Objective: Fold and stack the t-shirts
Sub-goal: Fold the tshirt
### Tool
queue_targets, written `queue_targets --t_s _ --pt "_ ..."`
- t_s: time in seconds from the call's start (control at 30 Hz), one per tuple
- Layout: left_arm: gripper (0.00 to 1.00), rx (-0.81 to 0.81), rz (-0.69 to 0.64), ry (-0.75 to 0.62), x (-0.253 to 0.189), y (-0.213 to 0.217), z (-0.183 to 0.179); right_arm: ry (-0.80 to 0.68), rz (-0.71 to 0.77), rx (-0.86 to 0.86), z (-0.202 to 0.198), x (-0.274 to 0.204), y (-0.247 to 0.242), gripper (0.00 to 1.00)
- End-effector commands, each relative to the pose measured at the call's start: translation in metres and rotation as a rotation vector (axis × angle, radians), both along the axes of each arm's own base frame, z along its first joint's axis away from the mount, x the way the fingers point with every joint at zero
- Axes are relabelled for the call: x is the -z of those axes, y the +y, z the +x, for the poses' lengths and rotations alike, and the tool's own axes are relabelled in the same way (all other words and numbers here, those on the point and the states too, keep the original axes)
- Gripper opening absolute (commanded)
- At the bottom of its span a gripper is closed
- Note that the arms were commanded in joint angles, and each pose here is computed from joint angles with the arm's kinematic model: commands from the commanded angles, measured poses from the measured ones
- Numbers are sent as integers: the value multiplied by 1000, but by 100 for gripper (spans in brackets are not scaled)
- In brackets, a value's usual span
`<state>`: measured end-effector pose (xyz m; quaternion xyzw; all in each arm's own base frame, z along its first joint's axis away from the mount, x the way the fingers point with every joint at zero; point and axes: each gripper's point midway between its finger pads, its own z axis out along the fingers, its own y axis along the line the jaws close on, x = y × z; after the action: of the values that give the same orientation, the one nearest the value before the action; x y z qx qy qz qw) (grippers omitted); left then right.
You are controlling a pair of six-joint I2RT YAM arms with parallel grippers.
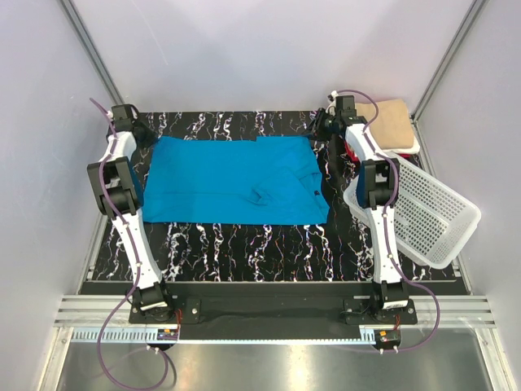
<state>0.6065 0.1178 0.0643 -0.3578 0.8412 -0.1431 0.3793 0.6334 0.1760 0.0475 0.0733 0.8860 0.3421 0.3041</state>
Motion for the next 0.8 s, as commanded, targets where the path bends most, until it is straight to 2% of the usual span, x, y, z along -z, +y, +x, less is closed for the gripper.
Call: queue_targets --t_s 0.0,0.37,0.77 --pt "0 15 24 -111 -36 5 13 -91 34 40 18 -43 -11 41" --pt "0 49 -3 -139 -33 -1 19 -53 94 26 24 -16 -3 43" --pt "0 61 0 -109 -22 -2 11 -28 142 8 20 -16 4 46"
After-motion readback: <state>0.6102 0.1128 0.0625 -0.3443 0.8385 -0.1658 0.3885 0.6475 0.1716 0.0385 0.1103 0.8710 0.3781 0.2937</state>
